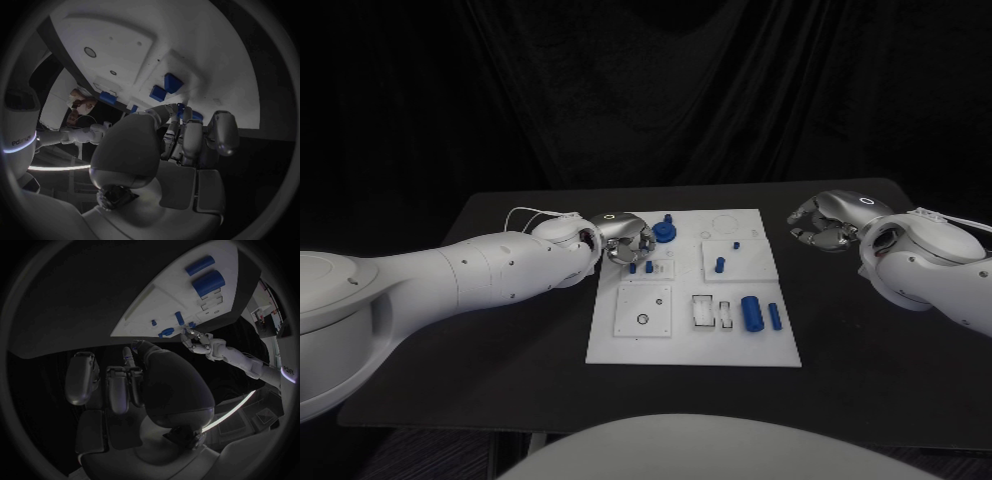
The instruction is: Assemble the parts on the task board
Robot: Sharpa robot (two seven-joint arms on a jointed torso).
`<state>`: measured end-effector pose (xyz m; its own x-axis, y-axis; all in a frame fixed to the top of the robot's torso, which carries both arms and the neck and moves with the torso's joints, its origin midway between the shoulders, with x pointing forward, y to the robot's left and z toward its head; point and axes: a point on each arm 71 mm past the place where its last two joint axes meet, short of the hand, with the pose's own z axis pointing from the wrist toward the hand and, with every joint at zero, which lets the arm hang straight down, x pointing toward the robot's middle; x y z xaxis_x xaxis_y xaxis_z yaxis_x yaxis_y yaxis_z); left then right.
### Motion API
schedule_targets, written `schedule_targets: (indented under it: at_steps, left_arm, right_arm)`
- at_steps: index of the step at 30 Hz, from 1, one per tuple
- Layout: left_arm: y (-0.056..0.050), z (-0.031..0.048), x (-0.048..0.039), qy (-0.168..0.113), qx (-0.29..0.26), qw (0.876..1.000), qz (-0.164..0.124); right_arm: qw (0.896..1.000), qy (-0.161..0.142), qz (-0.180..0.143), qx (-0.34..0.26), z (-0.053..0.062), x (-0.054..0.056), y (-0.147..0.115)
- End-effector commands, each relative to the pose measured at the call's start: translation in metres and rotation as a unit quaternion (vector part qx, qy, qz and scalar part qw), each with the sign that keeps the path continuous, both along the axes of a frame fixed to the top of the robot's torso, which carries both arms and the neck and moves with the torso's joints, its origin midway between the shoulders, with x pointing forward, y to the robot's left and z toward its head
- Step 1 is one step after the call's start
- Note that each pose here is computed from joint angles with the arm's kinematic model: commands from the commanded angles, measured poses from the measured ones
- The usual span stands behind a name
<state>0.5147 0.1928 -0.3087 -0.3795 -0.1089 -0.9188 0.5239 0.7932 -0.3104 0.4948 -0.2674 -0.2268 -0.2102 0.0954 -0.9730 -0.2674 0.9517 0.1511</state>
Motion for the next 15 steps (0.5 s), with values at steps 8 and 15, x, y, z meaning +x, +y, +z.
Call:
schedule_targets:
  at_steps: [8, 15]
  left_arm:
    - [-0.0015, -0.0026, 0.0006, 0.004, 0.002, 1.000, 0.001]
    - [-0.0003, -0.0030, 0.0013, 0.004, 0.003, 1.000, 0.004]
  right_arm:
    - [1.000, 0.003, -0.001, -0.002, -0.0012, -0.0006, 0.0001]
    - [1.000, 0.003, -0.002, -0.002, -0.0012, -0.0007, -0.0008]
